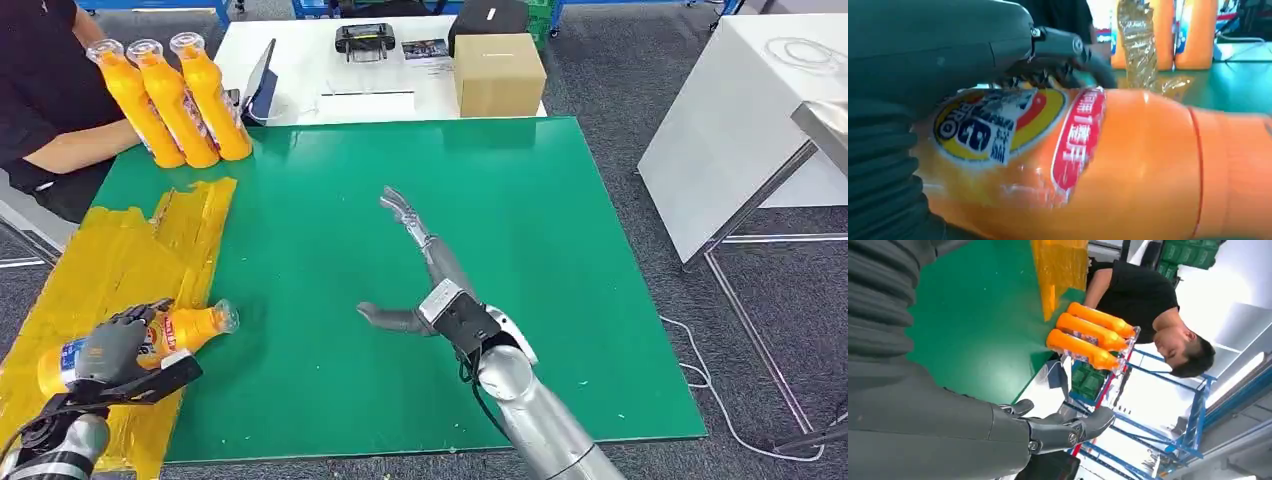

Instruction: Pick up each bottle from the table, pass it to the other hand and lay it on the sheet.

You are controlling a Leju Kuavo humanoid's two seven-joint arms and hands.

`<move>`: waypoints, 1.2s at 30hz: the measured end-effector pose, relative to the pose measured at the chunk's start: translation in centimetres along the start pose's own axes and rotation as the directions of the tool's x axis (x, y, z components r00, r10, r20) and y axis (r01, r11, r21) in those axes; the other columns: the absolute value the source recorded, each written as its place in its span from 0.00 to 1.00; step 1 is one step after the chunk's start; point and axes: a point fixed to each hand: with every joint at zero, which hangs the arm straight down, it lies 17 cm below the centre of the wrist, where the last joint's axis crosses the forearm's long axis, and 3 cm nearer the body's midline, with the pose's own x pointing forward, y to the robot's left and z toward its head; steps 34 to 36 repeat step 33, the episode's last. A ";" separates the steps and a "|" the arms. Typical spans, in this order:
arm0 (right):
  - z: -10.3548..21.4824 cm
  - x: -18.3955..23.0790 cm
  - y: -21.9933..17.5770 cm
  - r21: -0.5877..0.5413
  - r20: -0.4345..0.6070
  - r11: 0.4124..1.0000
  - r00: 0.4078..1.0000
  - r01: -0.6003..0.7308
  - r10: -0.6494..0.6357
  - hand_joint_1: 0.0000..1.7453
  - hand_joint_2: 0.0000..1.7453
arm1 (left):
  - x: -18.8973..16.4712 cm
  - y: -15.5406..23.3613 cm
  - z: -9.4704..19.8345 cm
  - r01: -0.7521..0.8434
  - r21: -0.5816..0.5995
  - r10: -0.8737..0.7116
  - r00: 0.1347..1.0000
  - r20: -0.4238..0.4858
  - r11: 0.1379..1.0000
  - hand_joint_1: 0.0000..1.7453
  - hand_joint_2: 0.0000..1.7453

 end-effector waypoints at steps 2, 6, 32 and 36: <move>-0.1 0.1 0.0 0.005 0.002 1.000 1.000 0.000 0.000 0.00 1.00 | 0.4 -0.1 0.4 -0.029 -0.003 0.029 0.999 0.024 1.000 0.00 0.00; -0.3 0.2 0.2 0.015 0.006 1.000 1.000 -0.001 0.001 0.00 1.00 | 1.7 0.1 1.3 -0.076 0.008 0.075 0.994 0.082 0.997 0.00 0.00; -1.0 1.0 1.5 -0.063 0.061 0.994 0.994 -0.086 0.090 0.00 0.00 | 11.3 18.4 -1.4 -0.956 0.205 0.763 0.292 0.576 0.211 0.00 0.00; -0.8 0.8 1.5 -0.071 0.056 0.993 0.994 -0.090 0.094 0.00 0.00 | 12.0 18.7 -1.3 -0.960 0.194 0.760 0.279 0.587 0.202 0.00 0.00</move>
